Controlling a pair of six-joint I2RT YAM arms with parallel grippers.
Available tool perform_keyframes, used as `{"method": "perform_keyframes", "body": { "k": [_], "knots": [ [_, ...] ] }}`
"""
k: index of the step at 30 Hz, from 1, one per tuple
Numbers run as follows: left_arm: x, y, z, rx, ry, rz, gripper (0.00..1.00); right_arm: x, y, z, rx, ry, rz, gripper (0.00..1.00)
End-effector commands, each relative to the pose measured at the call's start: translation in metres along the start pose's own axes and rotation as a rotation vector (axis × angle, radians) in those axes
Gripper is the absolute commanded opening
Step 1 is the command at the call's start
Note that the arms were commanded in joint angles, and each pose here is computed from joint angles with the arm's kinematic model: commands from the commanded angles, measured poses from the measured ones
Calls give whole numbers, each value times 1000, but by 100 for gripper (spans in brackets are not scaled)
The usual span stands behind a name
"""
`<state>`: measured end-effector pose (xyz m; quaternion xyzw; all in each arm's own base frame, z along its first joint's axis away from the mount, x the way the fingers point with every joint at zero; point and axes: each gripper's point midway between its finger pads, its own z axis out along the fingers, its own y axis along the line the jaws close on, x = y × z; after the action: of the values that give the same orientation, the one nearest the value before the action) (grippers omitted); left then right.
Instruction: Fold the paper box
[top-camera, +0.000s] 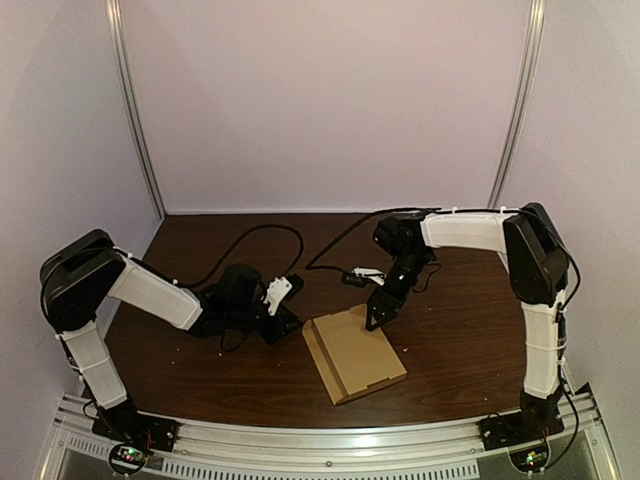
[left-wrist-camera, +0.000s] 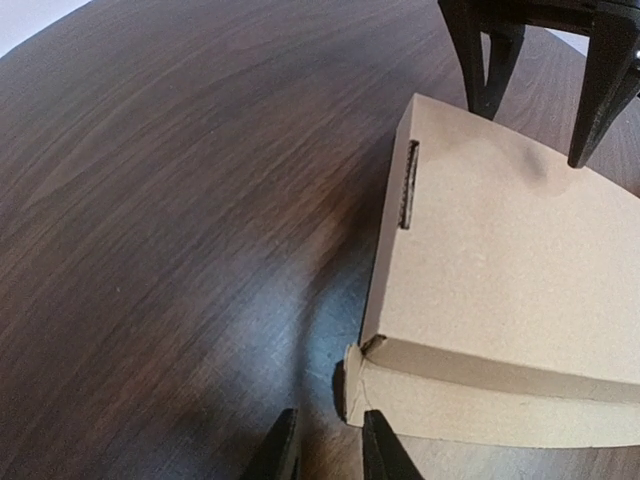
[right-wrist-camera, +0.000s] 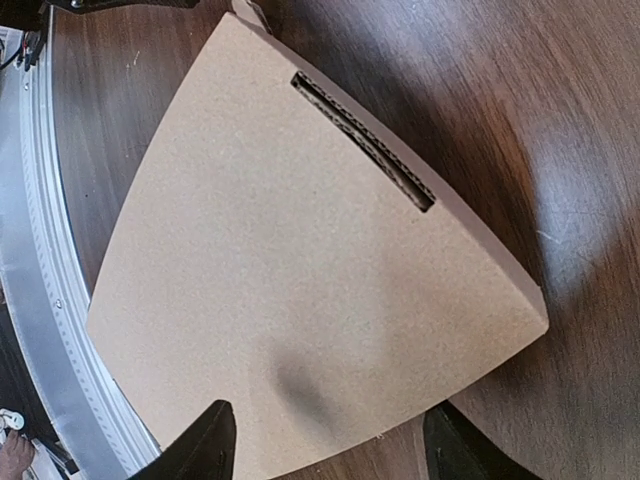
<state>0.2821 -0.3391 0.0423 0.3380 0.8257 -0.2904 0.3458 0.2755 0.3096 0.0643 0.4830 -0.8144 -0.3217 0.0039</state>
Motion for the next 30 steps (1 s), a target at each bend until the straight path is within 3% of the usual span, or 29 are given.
{"method": "perform_keyframes", "body": {
  "k": [1,8,16,30],
  "knots": [
    [-12,-1,-3,12,-79,-19,22,-8,2,-12,25,-21,6,66],
    [-19,-8,2,58,-100,-8,16,-11,-5,-24,107,-9,20,66],
    [-13,-4,14,48,-63,-21,17,-11,-8,-17,103,17,60,68],
    [-6,-5,22,71,-31,-38,1,-19,-8,-25,134,11,38,67]
  ]
}}
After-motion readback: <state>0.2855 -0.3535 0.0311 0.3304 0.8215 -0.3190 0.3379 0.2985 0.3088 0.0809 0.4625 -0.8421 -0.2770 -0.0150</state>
